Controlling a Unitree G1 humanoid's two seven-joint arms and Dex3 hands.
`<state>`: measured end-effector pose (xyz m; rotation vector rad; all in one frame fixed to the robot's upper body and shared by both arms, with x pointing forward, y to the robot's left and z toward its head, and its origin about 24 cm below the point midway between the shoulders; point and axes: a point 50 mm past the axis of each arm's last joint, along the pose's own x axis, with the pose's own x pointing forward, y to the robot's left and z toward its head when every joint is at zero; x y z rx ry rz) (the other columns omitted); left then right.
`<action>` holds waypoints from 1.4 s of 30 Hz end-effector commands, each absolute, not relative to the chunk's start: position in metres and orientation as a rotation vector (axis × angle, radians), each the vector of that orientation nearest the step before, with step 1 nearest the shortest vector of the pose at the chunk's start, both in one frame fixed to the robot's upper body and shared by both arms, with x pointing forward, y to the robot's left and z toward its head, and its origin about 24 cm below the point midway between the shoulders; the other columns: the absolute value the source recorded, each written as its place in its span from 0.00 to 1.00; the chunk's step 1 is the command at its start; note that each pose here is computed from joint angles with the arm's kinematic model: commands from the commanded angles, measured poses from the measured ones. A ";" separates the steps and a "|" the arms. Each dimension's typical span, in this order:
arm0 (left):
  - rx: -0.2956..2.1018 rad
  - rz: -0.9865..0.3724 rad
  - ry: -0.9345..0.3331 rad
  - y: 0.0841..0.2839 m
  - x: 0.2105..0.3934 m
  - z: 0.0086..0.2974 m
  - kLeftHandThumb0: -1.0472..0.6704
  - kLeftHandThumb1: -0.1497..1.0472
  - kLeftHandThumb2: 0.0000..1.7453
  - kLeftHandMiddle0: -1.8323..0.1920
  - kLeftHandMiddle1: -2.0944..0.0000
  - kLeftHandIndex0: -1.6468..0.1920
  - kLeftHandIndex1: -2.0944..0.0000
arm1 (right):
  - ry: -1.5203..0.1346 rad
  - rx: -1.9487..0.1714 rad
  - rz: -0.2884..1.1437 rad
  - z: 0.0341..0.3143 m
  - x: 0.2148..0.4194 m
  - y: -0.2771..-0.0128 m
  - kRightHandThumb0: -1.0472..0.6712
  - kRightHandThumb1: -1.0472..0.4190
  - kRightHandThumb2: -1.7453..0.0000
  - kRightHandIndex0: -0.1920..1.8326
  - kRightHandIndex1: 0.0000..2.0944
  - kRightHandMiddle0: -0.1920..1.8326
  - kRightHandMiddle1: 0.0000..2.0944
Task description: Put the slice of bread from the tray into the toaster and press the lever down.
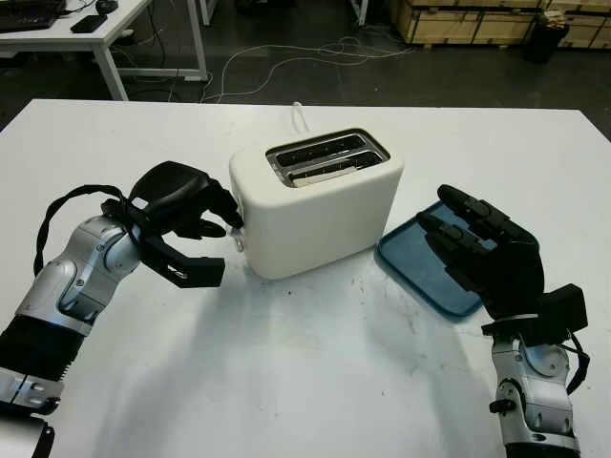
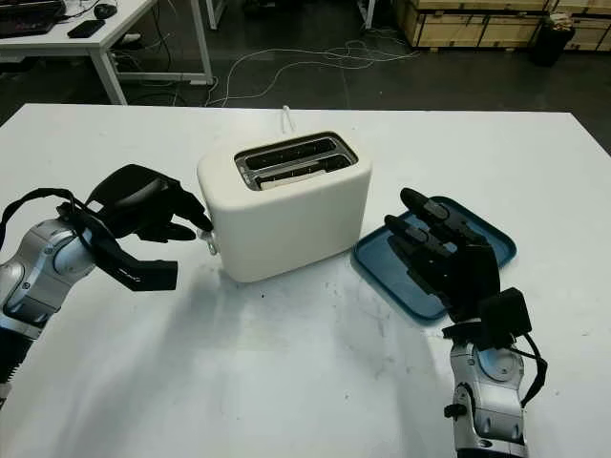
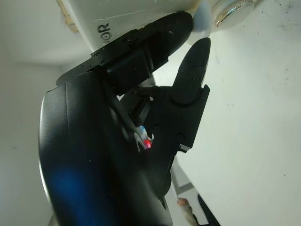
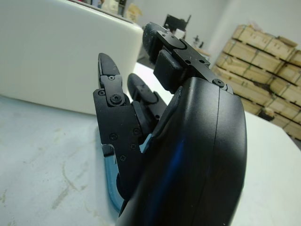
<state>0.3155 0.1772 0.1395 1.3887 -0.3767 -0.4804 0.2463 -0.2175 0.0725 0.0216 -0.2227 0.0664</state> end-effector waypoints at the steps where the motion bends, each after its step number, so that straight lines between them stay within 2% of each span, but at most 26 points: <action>1: 1.393 -0.604 -0.310 0.169 0.310 0.116 0.46 0.77 0.00 0.52 0.26 0.20 1.00 | -0.227 0.007 0.059 0.075 0.245 -0.219 0.48 0.09 0.94 0.48 0.00 0.45 0.00; 9: 1.423 -0.630 -0.301 0.165 0.314 0.117 0.44 0.80 0.00 0.53 0.27 0.20 1.00 | -0.228 0.011 0.058 0.075 0.239 -0.222 0.48 0.09 0.94 0.48 0.00 0.45 0.00; 12: 1.395 -0.615 -0.285 0.161 0.315 0.112 0.43 0.80 0.00 0.52 0.31 0.20 1.00 | -0.221 0.011 0.057 0.076 0.235 -0.223 0.48 0.09 0.94 0.48 0.00 0.45 0.00; 14: 1.299 -0.566 -0.236 0.153 0.317 0.095 0.43 0.79 0.00 0.51 0.27 0.21 1.00 | -0.222 0.016 0.058 0.075 0.233 -0.224 0.48 0.09 0.94 0.48 0.00 0.45 0.00; 15: 1.219 -0.558 -0.155 0.146 0.316 0.078 0.43 0.80 0.00 0.52 0.26 0.22 1.00 | -0.221 0.020 0.057 0.074 0.232 -0.224 0.48 0.09 0.94 0.48 0.00 0.45 0.00; 16: 1.152 -0.559 -0.089 0.138 0.313 0.060 0.46 0.83 0.01 0.54 0.35 0.25 1.00 | -0.219 0.023 0.055 0.073 0.232 -0.225 0.48 0.09 0.94 0.48 0.00 0.45 0.00; 18: 1.068 -0.630 0.042 0.120 0.301 0.020 0.43 0.86 0.01 0.54 0.42 0.24 0.99 | -0.211 0.019 0.049 0.072 0.233 -0.226 0.49 0.09 0.93 0.49 0.01 0.45 0.00; 21: 1.077 -0.748 0.089 0.099 0.282 -0.014 0.40 0.87 0.01 0.52 0.47 0.24 0.99 | -0.208 -0.007 0.048 0.075 0.235 -0.226 0.48 0.09 0.94 0.48 0.00 0.44 0.00; 24: 1.086 -0.770 0.052 0.095 0.282 -0.013 0.41 0.85 0.00 0.52 0.43 0.25 0.99 | -0.206 -0.001 0.053 0.075 0.236 -0.225 0.48 0.09 0.94 0.48 0.00 0.44 0.00; 31: 1.088 -0.745 0.017 0.104 0.290 -0.004 0.40 0.87 0.00 0.55 0.36 0.24 0.99 | -0.210 0.003 0.051 0.074 0.237 -0.225 0.48 0.09 0.94 0.48 0.00 0.44 0.00; 39: 1.082 -0.737 -0.010 0.105 0.291 0.001 0.41 0.88 0.00 0.55 0.37 0.24 0.99 | -0.221 0.004 0.060 0.076 0.237 -0.226 0.49 0.09 0.94 0.48 0.00 0.44 0.00; 42: 1.105 -0.713 -0.014 0.108 0.295 0.009 0.40 0.88 0.00 0.53 0.44 0.25 0.99 | -0.220 -0.013 0.053 0.076 0.236 -0.226 0.47 0.09 0.94 0.48 0.00 0.44 0.00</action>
